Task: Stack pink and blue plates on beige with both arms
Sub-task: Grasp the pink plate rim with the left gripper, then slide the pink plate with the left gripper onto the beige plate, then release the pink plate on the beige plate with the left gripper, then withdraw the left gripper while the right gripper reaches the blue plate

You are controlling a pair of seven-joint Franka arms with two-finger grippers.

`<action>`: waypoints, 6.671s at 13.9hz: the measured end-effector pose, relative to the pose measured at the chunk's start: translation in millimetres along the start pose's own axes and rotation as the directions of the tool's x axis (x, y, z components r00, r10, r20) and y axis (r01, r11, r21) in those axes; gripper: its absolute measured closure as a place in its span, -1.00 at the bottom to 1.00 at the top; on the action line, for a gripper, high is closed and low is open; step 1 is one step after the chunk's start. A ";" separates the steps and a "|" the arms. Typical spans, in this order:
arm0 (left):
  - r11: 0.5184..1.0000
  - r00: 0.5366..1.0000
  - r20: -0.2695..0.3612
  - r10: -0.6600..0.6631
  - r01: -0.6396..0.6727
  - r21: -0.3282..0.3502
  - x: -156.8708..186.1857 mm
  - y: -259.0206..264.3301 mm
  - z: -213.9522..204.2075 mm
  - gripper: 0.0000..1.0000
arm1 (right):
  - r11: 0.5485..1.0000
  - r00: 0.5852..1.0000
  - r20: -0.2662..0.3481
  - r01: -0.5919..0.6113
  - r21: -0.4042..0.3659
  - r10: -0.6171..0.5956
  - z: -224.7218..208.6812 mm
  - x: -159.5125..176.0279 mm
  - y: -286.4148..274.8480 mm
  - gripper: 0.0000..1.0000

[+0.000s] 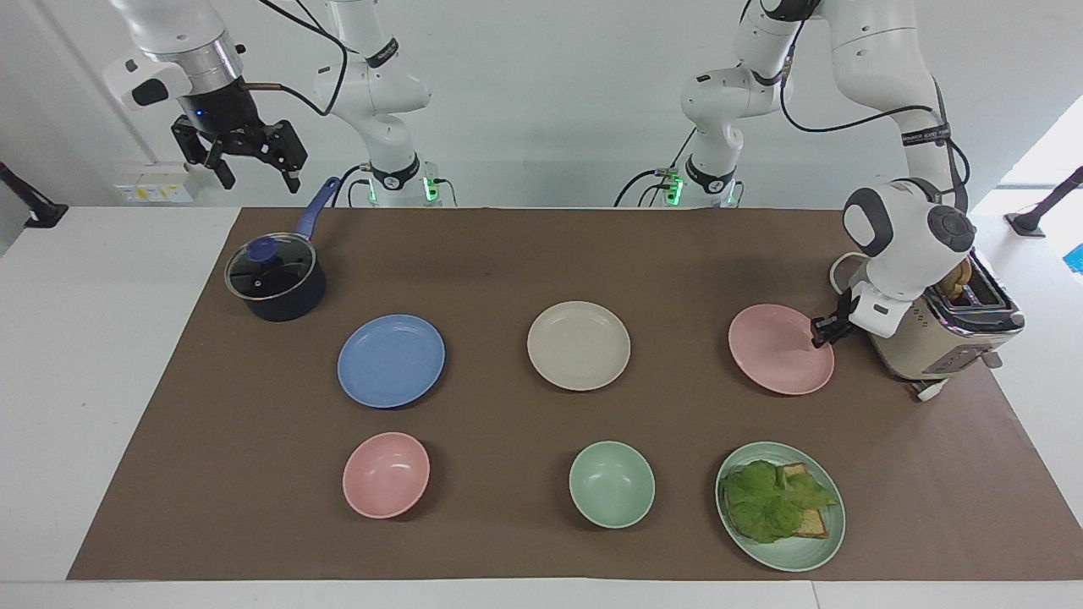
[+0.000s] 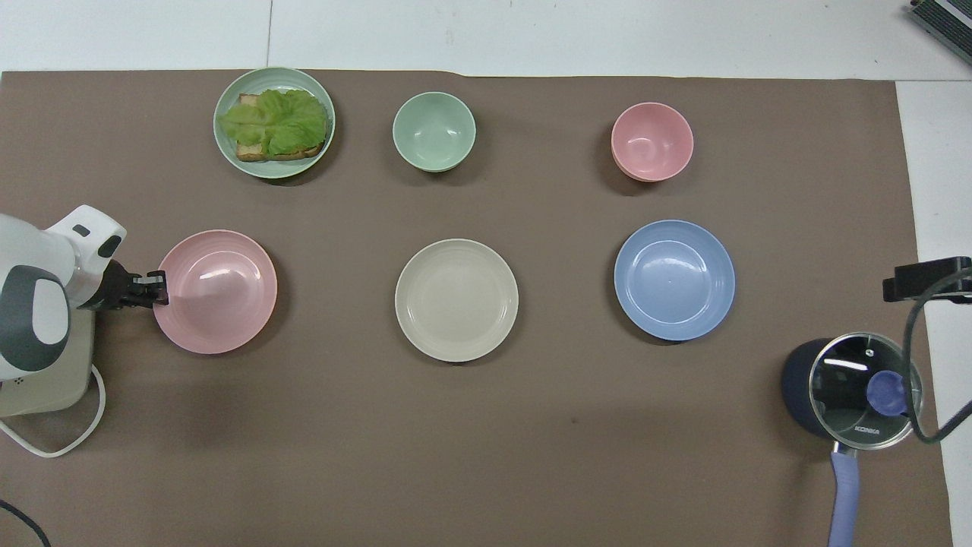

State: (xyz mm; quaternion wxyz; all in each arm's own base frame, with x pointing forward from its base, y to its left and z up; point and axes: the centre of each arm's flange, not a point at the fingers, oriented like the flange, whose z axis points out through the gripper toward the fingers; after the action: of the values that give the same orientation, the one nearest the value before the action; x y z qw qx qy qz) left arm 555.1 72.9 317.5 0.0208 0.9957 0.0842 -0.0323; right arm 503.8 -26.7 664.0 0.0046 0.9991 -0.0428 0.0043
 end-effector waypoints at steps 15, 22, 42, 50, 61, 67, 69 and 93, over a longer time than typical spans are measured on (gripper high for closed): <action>1.000 0.996 0.083 0.014 -0.014 0.001 -6.9 46.0 -75.9 0.91 | 1.000 1.000 0.000 0.000 0.000 0.000 0.0 0.0 0.0 -1.00; 0.998 0.994 0.083 -0.066 0.065 0.010 -49.6 193.2 -93.0 0.91 | 1.000 1.000 0.000 0.000 0.000 0.000 0.0 0.0 0.0 -1.00; 0.994 1.000 0.003 0.001 0.000 -0.110 -107.4 358.0 -29.3 0.91 | 1.000 0.999 -0.034 -0.003 0.001 0.003 19.7 11.8 9.5 -1.00; 0.995 1.000 0.012 -0.006 0.007 -0.096 -101.5 347.3 -28.1 -0.78 | 1.000 1.000 -0.024 -0.002 0.001 0.002 24.2 11.7 9.3 -1.00; 0.990 0.990 -0.003 0.144 -0.144 -0.006 -27.6 160.2 -134.8 -1.00 | 0.999 0.999 0.013 0.044 0.011 -0.044 181.6 65.5 -13.6 -1.00; 0.984 0.984 -0.036 0.176 -0.175 0.027 -25.2 124.6 -182.8 -1.00 | 0.994 0.993 0.016 0.113 0.009 -0.113 272.9 76.4 -15.7 -1.00; 0.983 0.983 -0.038 0.182 -0.181 0.029 -33.0 120.9 -204.0 -1.00 | 0.994 0.994 0.025 0.111 0.008 -0.111 299.8 76.6 -15.9 -1.00; 0.982 0.980 -0.065 0.187 -0.184 0.044 -57.2 114.4 -289.7 -1.00 | 0.996 0.996 0.060 0.063 0.064 -0.067 358.4 77.4 -19.2 0.86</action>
State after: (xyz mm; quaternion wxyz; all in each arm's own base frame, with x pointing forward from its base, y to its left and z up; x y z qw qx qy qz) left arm 535.8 -35.7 614.3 0.0018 1.0000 -0.0090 0.0024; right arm 585.5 -17.6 306.2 -0.0274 0.9992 -0.0101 -0.0257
